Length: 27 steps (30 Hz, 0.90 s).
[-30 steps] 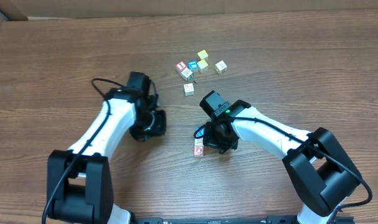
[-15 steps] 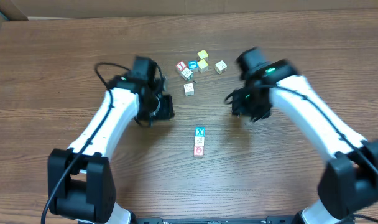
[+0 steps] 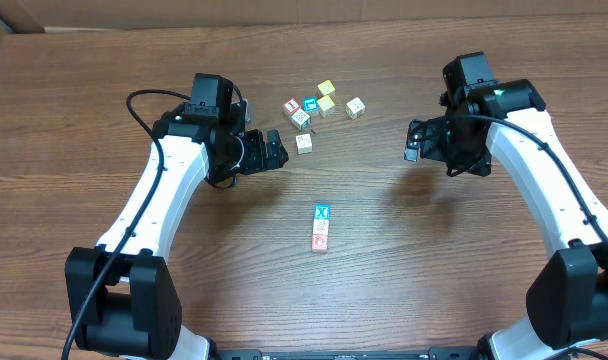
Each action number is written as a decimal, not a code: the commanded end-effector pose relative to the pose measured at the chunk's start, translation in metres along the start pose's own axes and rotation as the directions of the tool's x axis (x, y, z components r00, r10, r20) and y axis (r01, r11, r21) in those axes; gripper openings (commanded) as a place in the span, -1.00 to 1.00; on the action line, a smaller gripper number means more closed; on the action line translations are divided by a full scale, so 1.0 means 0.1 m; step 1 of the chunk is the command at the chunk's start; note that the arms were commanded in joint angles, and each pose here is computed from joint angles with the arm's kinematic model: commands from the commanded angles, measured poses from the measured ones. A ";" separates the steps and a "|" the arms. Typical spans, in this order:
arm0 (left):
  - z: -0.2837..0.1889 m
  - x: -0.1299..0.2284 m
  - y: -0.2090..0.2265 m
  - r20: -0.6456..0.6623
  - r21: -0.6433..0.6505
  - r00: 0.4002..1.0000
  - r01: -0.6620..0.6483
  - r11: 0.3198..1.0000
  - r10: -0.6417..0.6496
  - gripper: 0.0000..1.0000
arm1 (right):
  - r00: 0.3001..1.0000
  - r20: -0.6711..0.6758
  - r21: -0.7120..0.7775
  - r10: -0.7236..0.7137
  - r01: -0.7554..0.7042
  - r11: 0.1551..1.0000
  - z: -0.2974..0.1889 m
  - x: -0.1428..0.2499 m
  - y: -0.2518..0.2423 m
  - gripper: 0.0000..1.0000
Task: Flip 3 blocks
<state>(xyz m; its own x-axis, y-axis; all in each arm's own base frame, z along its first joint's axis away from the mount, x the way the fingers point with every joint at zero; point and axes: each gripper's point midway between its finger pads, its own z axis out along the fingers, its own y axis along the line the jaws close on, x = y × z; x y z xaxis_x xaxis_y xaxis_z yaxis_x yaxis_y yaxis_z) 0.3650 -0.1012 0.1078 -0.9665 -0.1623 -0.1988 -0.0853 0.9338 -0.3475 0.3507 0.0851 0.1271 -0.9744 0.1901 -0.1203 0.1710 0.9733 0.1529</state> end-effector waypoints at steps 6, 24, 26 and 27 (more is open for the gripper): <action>-0.06 -0.03 -0.06 0.016 0.017 1.000 0.006 1.000 -0.006 0.99 | 1.000 0.010 -0.001 -0.014 0.014 1.000 -0.03 -0.02 0.00 1.00; -0.06 -0.03 -0.06 0.016 0.017 1.000 0.006 1.000 -0.006 0.99 | 0.748 0.663 -0.164 0.019 0.120 0.979 -2.37 0.47 -0.09 1.00; -0.06 -0.03 -0.06 0.016 0.017 1.000 0.006 1.000 -0.006 1.00 | 0.668 0.743 -0.190 0.042 0.150 0.970 -2.71 0.71 -0.16 1.00; -0.06 -0.03 -0.06 0.016 0.017 1.000 0.006 1.000 -0.006 1.00 | 0.618 0.784 -0.183 0.049 0.156 0.971 -2.86 0.82 -0.23 1.00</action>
<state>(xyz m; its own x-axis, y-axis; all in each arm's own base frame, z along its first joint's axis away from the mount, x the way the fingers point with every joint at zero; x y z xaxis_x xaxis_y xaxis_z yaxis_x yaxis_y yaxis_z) 0.3645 -0.1011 0.1077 -0.9669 -0.1623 -0.1970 -0.0860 0.9339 -0.3471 0.2540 0.0561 0.3652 -0.5946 0.2612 -0.7604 -0.0021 0.9452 0.3264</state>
